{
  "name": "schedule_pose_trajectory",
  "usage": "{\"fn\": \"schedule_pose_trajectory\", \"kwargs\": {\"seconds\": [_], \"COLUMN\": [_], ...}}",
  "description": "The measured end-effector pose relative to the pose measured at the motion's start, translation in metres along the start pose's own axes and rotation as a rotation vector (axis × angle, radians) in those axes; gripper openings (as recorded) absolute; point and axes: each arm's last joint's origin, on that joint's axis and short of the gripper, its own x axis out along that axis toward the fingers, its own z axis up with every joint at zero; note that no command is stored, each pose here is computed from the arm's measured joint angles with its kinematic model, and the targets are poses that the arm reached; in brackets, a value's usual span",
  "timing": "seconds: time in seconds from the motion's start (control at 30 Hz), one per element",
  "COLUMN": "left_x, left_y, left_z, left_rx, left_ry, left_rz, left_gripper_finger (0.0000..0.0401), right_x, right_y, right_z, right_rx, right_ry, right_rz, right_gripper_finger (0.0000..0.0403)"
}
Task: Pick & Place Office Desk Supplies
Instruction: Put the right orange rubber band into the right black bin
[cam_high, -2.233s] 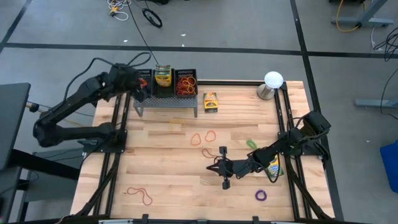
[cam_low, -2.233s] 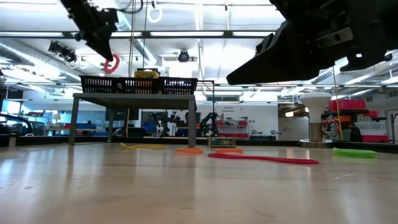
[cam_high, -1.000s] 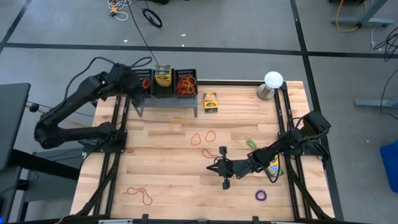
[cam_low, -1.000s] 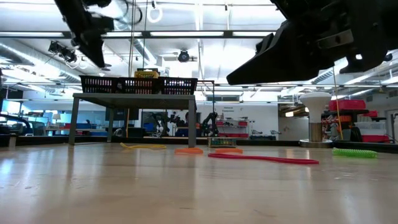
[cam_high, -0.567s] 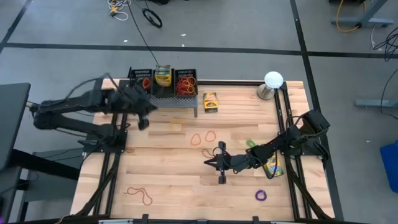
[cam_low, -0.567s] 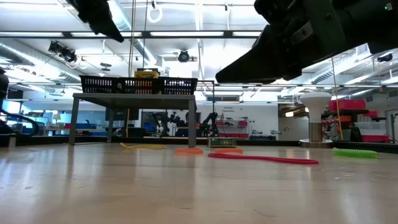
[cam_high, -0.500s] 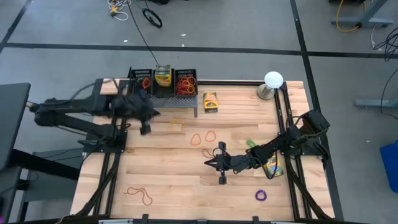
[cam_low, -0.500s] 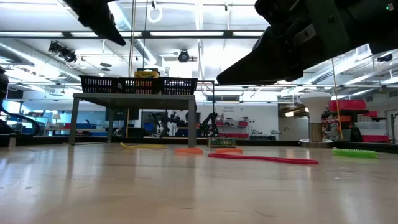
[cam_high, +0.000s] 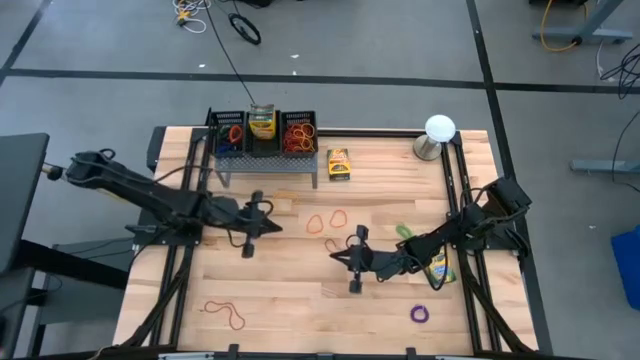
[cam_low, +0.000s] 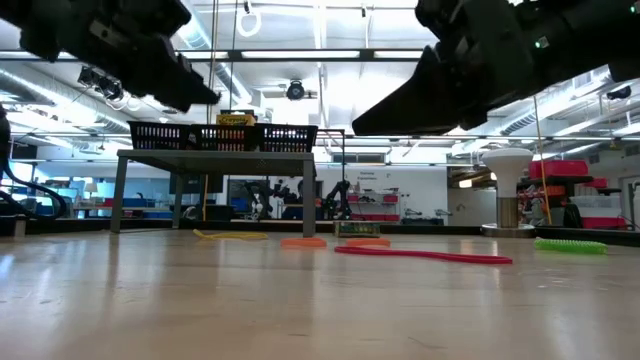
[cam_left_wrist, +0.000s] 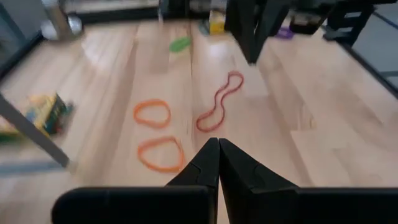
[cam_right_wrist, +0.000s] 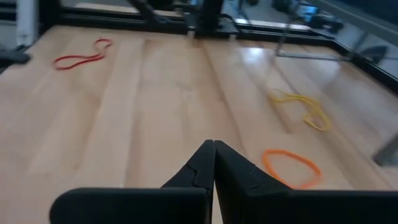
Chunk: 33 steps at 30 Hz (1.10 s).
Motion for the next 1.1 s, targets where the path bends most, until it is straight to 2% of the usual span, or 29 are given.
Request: {"fn": "schedule_pose_trajectory", "kwargs": {"seconds": [0.2, 0.33, 0.47, 0.57, 0.7, 0.8, 0.93, 1.1], "left_x": [0.024, 0.045, 0.063, 0.074, 0.084, 0.089, 0.095, 0.098], "left_y": [-0.005, -0.011, -0.017, -0.019, -0.021, -0.02, -0.018, -0.018], "left_z": [-0.023, -0.039, -0.05, -0.057, -0.067, -0.077, -0.088, -0.094], "left_rx": [-0.036, -0.036, -0.02, -0.023, -0.026, -0.011, -0.024, -0.024], "left_ry": [0.044, 0.04, 0.005, -0.03, -0.048, -0.028, -0.021, -0.033], "left_rz": [0.02, 0.013, 0.004, 0.004, 0.019, 0.086, 0.193, 0.206], "left_gripper_finger": [0.0011, 0.0011, 0.0011, 0.0011, 0.0011, 0.0011, 0.0011, 0.0011], "right_x": [-0.001, -0.001, 0.002, 0.008, 0.021, 0.029, 0.036, 0.041], "right_y": [-0.005, -0.006, -0.012, -0.027, -0.052, -0.073, -0.096, -0.115], "right_z": [-0.008, -0.014, -0.012, -0.01, -0.011, -0.015, -0.015, -0.016], "right_rx": [0.079, 0.093, 0.096, 0.194, 0.358, 0.444, 0.5, 0.51], "right_ry": [0.046, 0.133, 0.247, 0.311, 0.386, 0.442, 0.46, 0.473], "right_rz": [-0.136, -0.174, -0.309, -0.383, -0.377, -0.39, -0.423, -0.459], "right_gripper_finger": [0.0034, 0.0055, 0.0077, 0.0093, 0.0118, 0.0137, 0.0158, 0.0159]}}
